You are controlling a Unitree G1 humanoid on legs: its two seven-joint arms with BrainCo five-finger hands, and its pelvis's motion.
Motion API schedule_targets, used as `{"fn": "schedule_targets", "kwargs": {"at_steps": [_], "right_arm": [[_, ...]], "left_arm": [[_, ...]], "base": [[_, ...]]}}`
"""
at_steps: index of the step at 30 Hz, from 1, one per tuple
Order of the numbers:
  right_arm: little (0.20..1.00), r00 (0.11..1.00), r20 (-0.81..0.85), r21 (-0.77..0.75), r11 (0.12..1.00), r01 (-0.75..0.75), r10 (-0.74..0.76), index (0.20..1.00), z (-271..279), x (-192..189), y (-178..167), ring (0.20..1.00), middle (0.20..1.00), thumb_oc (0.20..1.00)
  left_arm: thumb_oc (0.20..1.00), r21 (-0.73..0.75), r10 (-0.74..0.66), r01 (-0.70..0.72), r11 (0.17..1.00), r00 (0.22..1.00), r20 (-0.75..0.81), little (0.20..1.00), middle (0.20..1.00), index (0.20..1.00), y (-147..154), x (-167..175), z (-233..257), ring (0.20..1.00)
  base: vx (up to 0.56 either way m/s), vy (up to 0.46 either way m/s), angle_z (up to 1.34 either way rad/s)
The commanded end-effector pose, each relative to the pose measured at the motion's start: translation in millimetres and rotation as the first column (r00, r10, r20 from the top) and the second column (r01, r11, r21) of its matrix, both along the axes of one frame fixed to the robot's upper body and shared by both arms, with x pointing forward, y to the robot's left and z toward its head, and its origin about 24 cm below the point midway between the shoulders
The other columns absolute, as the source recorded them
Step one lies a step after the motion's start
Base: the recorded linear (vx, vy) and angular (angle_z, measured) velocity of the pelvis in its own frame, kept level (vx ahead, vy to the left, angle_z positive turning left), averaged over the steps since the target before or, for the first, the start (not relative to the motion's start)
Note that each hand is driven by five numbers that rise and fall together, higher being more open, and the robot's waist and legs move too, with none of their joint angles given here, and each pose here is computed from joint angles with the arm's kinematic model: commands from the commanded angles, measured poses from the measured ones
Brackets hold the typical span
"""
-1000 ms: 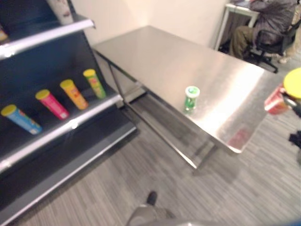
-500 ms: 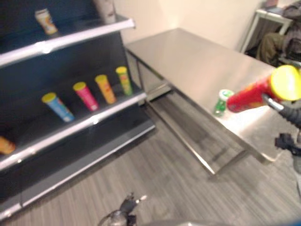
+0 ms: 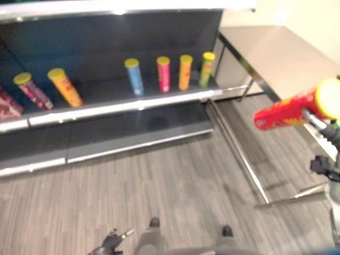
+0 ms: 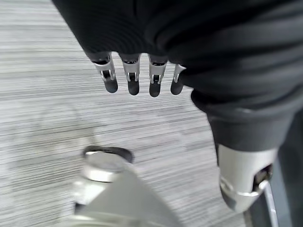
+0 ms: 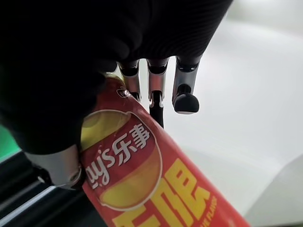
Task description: Put the goods on the table back onto the shelves and tidy them up.
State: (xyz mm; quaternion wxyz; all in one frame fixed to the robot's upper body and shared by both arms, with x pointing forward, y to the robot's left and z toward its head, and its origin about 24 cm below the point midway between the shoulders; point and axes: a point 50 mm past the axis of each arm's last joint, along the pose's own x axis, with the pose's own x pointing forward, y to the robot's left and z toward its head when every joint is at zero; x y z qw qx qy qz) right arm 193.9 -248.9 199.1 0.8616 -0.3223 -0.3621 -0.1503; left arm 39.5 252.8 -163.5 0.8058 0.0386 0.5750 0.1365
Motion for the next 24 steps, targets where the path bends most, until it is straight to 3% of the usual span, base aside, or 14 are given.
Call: {"fn": "schedule_targets", "kwargs": {"at_steps": [1,6,13,20,21,22,24], "right_arm": [[0.2,0.921,0.077,0.038,0.922,-0.386,0.383,0.2,15.5,-0.7,38.6,0.2,0.2,0.2],[0.2,0.766,-0.058,0.139,0.765,-0.628,0.64,0.2,-8.6,6.0,81.7,0.2,0.2,0.2],[0.2,0.613,-0.203,0.186,0.644,-0.742,0.764,0.2,-31.6,19.3,121.2,0.2,0.2,0.2],[0.2,0.626,-0.262,0.138,0.67,-0.729,0.735,0.2,-38.3,26.8,129.0,0.2,0.2,0.2],[0.2,0.637,-0.241,0.13,0.675,-0.727,0.732,0.2,-34.4,28.7,131.0,0.2,0.2,0.2],[0.2,0.637,-0.241,0.129,0.674,-0.727,0.733,0.2,-34.4,28.8,131.3,0.2,0.2,0.2],[0.2,0.669,-0.252,0.109,0.707,-0.698,0.699,0.2,-37.2,33.7,131.2,0.2,0.2,0.2]], "left_arm": [[1.0,-0.049,-0.068,0.069,0.996,0.998,0.016,1.0,1.0,1.0,-10.2,6.9,-1.5,1.0],[1.0,-0.11,-0.121,0.122,0.986,0.992,0.018,1.0,1.0,1.0,-36.2,12.9,-6.8,1.0],[1.0,-0.084,-0.092,0.097,0.992,0.994,0.065,1.0,1.0,1.0,-32.8,29.2,-3.6,1.0],[1.0,-0.103,0.024,-0.013,0.995,0.993,0.114,1.0,1.0,1.0,-35.1,35.5,-2.3,1.0],[1.0,-0.119,0.137,-0.124,0.985,0.984,0.114,1.0,1.0,1.0,-29.5,29.4,-2.4,1.0],[1.0,-0.119,0.139,-0.125,0.985,0.984,0.115,1.0,1.0,1.0,-29.2,29.5,-2.4,1.0],[1.0,-0.132,0.303,-0.289,0.948,0.948,0.096,1.0,1.0,1.0,-24.8,20.2,-4.0,1.0]], "base": [[0.02,0.182,-0.13],[0.09,0.115,0.28],[0.1,0.062,0.18],[0.16,0.134,0.24],[0.15,0.179,0.16],[0.2,0.282,0.13],[0.28,0.439,0.15]]}}
